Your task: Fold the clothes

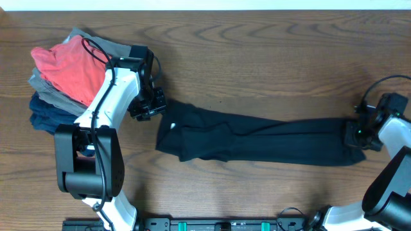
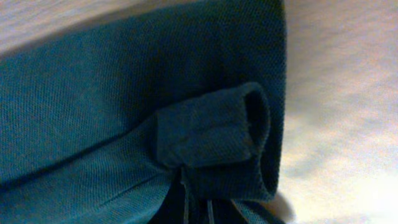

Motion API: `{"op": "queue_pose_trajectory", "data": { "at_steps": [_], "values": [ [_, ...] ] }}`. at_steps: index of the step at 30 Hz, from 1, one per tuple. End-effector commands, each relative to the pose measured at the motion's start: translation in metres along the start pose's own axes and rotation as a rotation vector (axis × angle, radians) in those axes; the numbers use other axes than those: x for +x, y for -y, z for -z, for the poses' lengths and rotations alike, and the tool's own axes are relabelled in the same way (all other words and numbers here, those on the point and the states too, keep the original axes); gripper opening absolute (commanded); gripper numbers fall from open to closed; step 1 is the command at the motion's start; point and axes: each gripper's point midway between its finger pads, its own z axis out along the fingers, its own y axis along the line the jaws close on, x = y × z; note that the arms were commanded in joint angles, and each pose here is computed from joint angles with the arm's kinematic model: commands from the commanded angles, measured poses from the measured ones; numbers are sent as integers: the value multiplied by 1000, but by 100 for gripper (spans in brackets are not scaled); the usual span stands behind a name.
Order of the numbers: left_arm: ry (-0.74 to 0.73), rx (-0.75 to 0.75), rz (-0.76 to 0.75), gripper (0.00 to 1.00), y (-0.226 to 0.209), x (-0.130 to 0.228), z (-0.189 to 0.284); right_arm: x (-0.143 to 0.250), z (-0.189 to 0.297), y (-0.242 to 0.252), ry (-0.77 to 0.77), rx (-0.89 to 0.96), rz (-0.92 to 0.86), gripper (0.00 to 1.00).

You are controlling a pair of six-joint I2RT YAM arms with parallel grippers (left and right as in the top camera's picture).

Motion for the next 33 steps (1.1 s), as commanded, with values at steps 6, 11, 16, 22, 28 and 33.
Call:
{"op": "queue_pose_trajectory", "data": {
  "at_steps": [6,11,16,22,28,33],
  "values": [
    [12,8,-1,45,2,-2,5,-57,62,11,78,30,-186,1],
    [12,8,-1,50,2,-2,5,-57,76,-28,40,-13,-84,1],
    [12,8,-1,51,2,-2,5,-38,78,-73,-33,-2,70,1],
    [11,8,-1,52,2,-2,5,-14,83,-124,-91,-7,193,1],
    [8,7,0,52,2,-1,4,11,88,-168,-128,-14,317,1],
    [8,7,0,52,2,-1,4,30,91,-199,-139,-30,407,1]
  ]
}}
